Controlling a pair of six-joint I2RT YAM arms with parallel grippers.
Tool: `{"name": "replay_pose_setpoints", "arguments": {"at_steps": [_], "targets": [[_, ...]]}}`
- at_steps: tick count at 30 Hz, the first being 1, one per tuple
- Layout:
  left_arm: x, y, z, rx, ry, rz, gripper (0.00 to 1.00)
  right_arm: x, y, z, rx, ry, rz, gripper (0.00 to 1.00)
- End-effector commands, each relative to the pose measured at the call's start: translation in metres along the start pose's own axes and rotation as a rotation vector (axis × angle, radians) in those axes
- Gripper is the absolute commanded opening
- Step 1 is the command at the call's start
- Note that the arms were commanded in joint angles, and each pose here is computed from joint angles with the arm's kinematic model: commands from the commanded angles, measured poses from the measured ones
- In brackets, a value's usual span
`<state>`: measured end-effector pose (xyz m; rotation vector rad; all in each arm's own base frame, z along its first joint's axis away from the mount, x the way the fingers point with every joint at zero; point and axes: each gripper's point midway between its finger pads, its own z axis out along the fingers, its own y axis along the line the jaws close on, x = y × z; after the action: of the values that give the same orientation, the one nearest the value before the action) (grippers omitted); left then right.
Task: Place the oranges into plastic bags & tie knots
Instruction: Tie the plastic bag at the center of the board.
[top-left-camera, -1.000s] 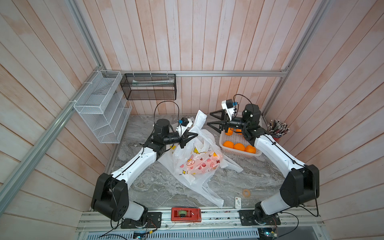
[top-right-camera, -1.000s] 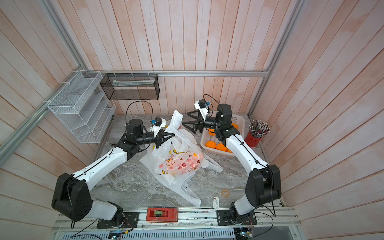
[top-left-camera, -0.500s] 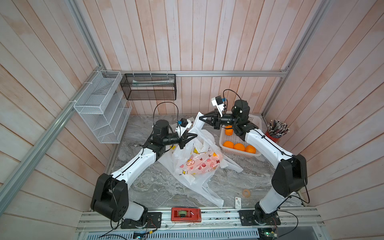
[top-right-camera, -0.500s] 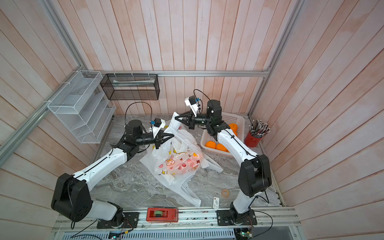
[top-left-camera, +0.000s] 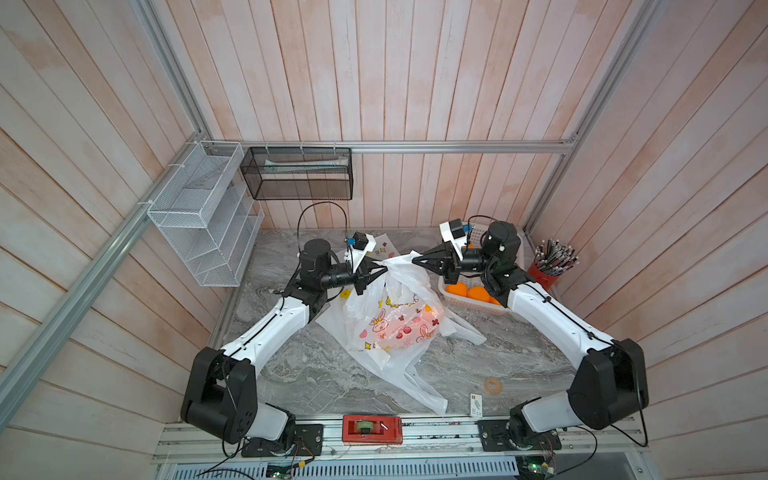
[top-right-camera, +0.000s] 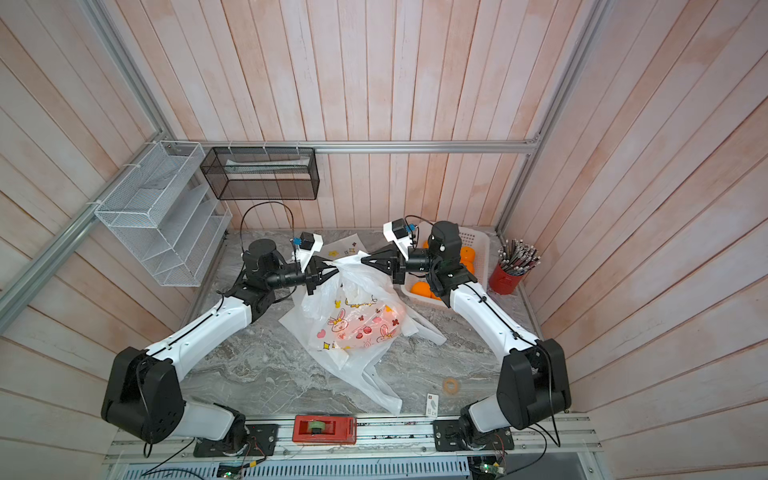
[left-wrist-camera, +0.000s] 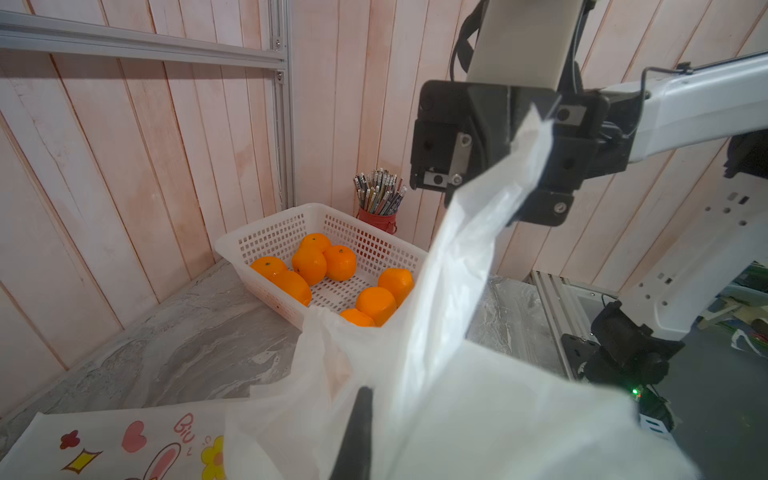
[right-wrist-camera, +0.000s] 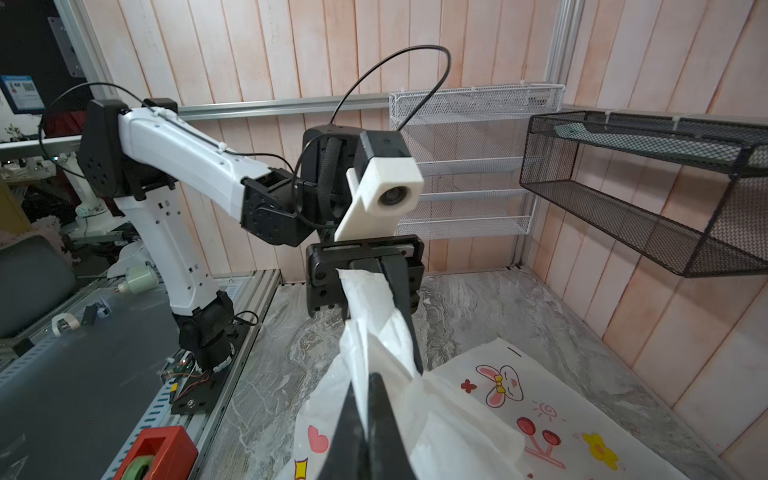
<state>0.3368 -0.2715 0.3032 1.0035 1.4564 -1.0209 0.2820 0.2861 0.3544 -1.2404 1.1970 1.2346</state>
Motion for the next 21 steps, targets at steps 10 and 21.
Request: {"name": "replay_pose_setpoints", "arguments": {"at_steps": [10, 21], "targets": [[0.01, 0.016, -0.007, -0.049, 0.007, -0.009, 0.0, -0.011, 0.037, -0.009, -0.037, 0.014, -0.197, 0.22], [0.008, 0.011, -0.009, -0.032, -0.001, 0.025, 0.0, -0.069, -0.088, -0.064, 0.389, -0.065, -0.08, 0.45]]}}
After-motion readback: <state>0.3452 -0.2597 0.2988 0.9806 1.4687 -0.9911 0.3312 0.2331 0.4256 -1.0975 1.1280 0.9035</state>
